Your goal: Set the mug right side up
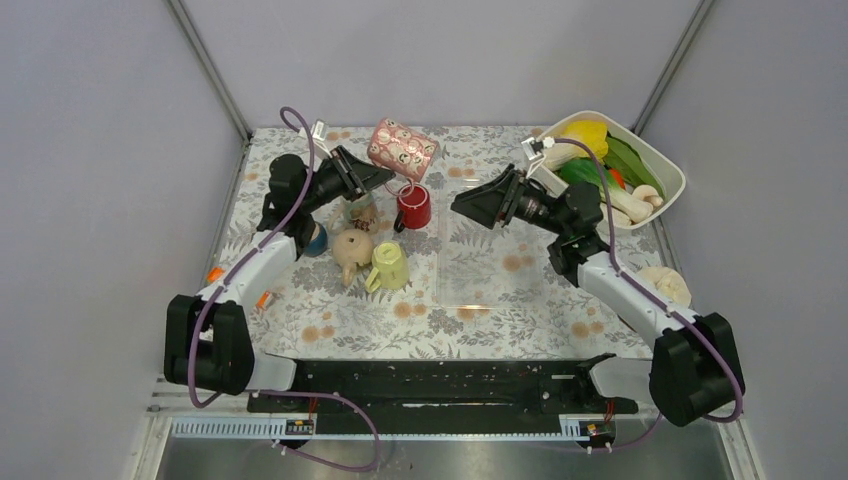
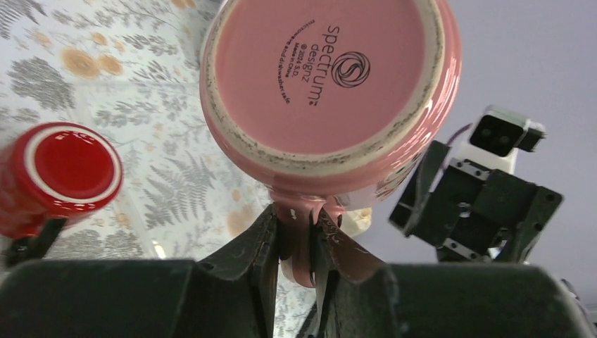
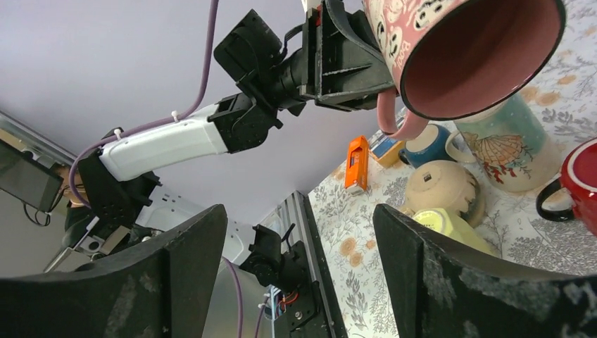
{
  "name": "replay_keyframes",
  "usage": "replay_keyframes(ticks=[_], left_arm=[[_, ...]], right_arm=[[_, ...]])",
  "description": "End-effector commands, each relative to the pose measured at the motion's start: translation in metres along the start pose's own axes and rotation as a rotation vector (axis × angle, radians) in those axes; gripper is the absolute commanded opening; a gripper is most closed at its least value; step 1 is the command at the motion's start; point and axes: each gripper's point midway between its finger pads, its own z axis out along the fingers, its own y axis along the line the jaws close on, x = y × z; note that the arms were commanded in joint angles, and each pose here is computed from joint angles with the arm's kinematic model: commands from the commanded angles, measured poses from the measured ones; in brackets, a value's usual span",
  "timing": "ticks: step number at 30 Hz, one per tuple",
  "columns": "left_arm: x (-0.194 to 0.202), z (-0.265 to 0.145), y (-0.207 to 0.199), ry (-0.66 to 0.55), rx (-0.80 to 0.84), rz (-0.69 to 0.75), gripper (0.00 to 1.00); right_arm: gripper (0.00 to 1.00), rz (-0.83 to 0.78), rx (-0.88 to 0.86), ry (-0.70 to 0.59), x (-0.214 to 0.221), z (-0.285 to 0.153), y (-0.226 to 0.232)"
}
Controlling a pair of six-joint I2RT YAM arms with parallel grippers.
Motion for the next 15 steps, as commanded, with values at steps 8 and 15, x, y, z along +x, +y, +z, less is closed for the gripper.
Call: replay_keyframes(ticks=[8, 15], left_arm=[[-0.023, -0.004, -0.078, -0.172, 0.346, 0.062, 0.00], [-0.007, 0.002, -0.078, -0.150, 0.377, 0.035, 0.00]], right_arm=[[0.77, 0.045, 0.039, -0.072, 0.007, 0.045, -0.034], [0.78, 0.119, 0.014, -0.087, 0.011, 0.060, -0.039]])
